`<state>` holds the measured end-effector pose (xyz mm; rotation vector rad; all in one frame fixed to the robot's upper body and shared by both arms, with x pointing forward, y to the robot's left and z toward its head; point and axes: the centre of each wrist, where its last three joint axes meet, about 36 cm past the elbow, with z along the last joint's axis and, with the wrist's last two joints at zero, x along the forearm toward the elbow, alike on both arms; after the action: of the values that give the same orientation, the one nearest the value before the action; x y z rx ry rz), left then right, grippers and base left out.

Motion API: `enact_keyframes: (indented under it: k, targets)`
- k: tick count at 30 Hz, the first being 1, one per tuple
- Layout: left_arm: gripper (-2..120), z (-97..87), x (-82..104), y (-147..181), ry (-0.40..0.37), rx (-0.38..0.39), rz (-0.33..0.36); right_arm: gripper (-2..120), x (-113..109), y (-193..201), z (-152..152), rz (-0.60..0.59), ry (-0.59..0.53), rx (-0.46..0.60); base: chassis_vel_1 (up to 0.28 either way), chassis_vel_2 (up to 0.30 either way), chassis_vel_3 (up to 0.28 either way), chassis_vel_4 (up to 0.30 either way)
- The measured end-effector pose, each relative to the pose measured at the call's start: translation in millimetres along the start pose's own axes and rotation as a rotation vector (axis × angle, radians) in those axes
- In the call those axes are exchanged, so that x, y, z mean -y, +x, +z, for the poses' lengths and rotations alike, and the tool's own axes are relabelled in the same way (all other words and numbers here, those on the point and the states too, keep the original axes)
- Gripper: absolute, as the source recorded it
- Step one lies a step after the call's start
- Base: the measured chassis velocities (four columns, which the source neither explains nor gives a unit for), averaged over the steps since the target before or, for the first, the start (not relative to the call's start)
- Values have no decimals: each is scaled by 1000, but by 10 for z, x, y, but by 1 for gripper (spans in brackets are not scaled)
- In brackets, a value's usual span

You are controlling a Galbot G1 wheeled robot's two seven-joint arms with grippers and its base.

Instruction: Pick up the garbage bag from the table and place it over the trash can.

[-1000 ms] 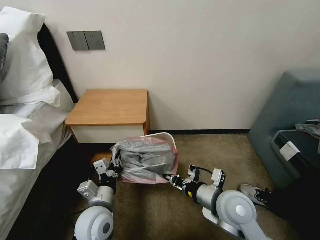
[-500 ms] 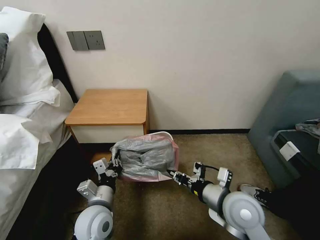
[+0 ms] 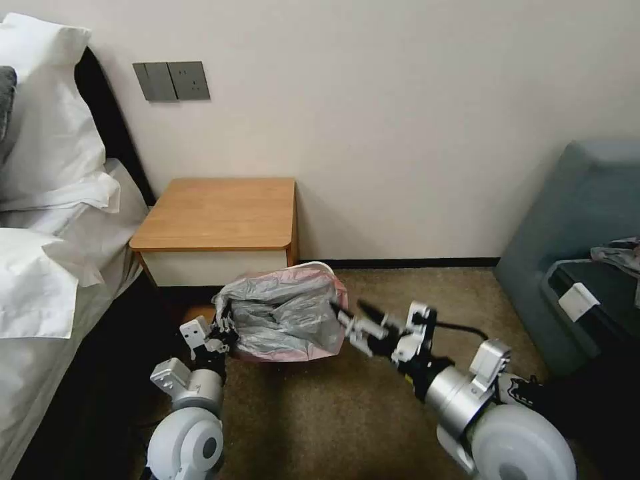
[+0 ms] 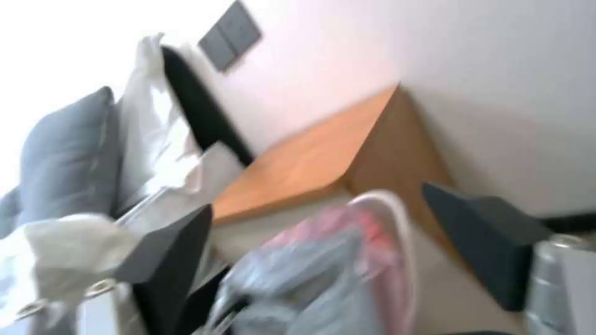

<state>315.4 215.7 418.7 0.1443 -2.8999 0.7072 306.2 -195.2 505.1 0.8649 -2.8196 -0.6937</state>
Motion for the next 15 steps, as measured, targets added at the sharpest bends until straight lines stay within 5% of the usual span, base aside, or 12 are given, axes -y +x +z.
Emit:
enact_keyframes:
  k: [3,15]
  targets:
    - [6,-5,4,11,10,-1,-1,99,148,-148,173,18,37,39,0,0,0,0]
    - [6,-12,25,40,59,-20,1,98,215,-417,523,12,-66,86,0,0,0,0]
